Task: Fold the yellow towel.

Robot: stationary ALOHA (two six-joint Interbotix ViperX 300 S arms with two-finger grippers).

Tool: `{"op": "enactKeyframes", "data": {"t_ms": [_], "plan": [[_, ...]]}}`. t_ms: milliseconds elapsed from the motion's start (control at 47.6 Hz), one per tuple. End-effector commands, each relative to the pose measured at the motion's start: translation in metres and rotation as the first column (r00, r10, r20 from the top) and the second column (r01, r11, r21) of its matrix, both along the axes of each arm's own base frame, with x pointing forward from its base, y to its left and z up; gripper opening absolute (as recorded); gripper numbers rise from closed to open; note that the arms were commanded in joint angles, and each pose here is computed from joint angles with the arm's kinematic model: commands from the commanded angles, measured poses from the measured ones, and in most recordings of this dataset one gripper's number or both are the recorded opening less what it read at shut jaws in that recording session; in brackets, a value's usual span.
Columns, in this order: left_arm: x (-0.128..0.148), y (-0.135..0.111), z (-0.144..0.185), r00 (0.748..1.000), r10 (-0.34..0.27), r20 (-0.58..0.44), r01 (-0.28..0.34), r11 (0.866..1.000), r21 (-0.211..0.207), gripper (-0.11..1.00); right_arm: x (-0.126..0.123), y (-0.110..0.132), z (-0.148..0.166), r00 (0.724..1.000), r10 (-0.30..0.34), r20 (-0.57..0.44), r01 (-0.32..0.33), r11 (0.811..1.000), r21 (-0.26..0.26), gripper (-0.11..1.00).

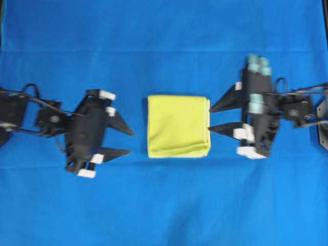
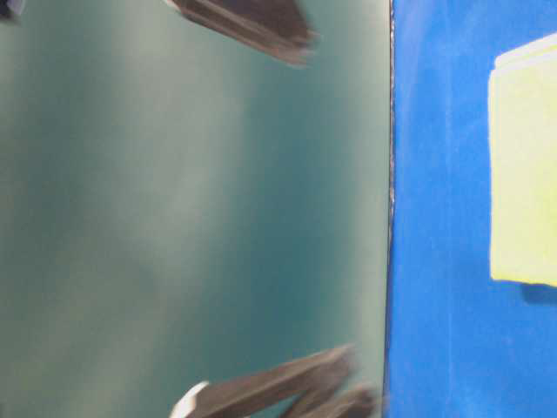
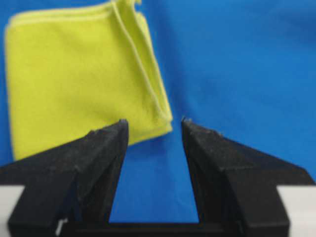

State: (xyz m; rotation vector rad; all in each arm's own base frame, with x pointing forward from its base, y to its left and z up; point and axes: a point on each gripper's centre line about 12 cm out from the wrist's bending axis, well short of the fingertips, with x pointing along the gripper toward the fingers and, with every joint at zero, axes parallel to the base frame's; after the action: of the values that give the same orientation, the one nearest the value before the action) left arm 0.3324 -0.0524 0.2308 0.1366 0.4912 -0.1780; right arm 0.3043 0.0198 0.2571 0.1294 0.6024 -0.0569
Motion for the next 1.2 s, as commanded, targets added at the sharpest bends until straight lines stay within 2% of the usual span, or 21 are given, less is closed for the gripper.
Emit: {"op": "enactKeyframes", "data": {"t_ms": [0, 210, 336, 441, 651, 756, 903, 1008, 1175], "plan": [[-0.018, 0.002, 0.027, 0.996, -0.001, 0.09, 0.003, 1.0, -0.013, 0.45, -0.014, -0.004, 0.02, 0.997, 0.005, 0.077, -0.003, 1.0, -0.021, 0.55], [-0.067, 0.016, 0.048, 0.978, 0.024, 0.21, -0.018, 0.999, -0.03, 0.45, -0.056, -0.014, 0.039, 0.982, -0.001, 0.188, 0.01, 0.999, -0.047, 0.55], [-0.095, 0.025, 0.051, 0.964, 0.044, 0.262, -0.036, 0.999, -0.038, 0.45, -0.081, -0.022, 0.036, 0.973, -0.017, 0.229, 0.034, 0.997, -0.068, 0.55], [-0.114, 0.034, 0.044, 0.956, 0.075, 0.284, -0.064, 0.997, -0.045, 0.45, -0.1, -0.03, 0.024, 0.968, -0.048, 0.246, 0.066, 0.996, -0.066, 0.55], [-0.152, 0.05, 0.009, 0.947, 0.156, 0.282, -0.141, 0.987, -0.075, 0.44, -0.129, -0.038, -0.014, 0.958, -0.08, 0.274, 0.098, 0.994, -0.055, 0.55], [-0.165, 0.052, -0.005, 0.942, 0.177, 0.286, -0.157, 0.983, -0.091, 0.44, -0.138, -0.041, -0.033, 0.954, -0.104, 0.283, 0.119, 0.992, -0.036, 0.55], [-0.173, 0.053, -0.004, 0.925, 0.19, 0.33, -0.159, 0.98, -0.119, 0.44, -0.142, -0.038, -0.048, 0.95, -0.098, 0.298, 0.103, 0.995, -0.002, 0.55], [-0.174, 0.053, -0.007, 0.926, 0.192, 0.325, -0.161, 0.98, -0.12, 0.44, -0.141, -0.037, -0.053, 0.953, -0.093, 0.289, 0.097, 0.995, 0.001, 0.55], [-0.173, 0.054, -0.013, 0.929, 0.199, 0.312, -0.168, 0.978, -0.122, 0.44, -0.141, -0.042, -0.056, 0.953, -0.118, 0.279, 0.122, 0.993, 0.002, 0.55]]}}
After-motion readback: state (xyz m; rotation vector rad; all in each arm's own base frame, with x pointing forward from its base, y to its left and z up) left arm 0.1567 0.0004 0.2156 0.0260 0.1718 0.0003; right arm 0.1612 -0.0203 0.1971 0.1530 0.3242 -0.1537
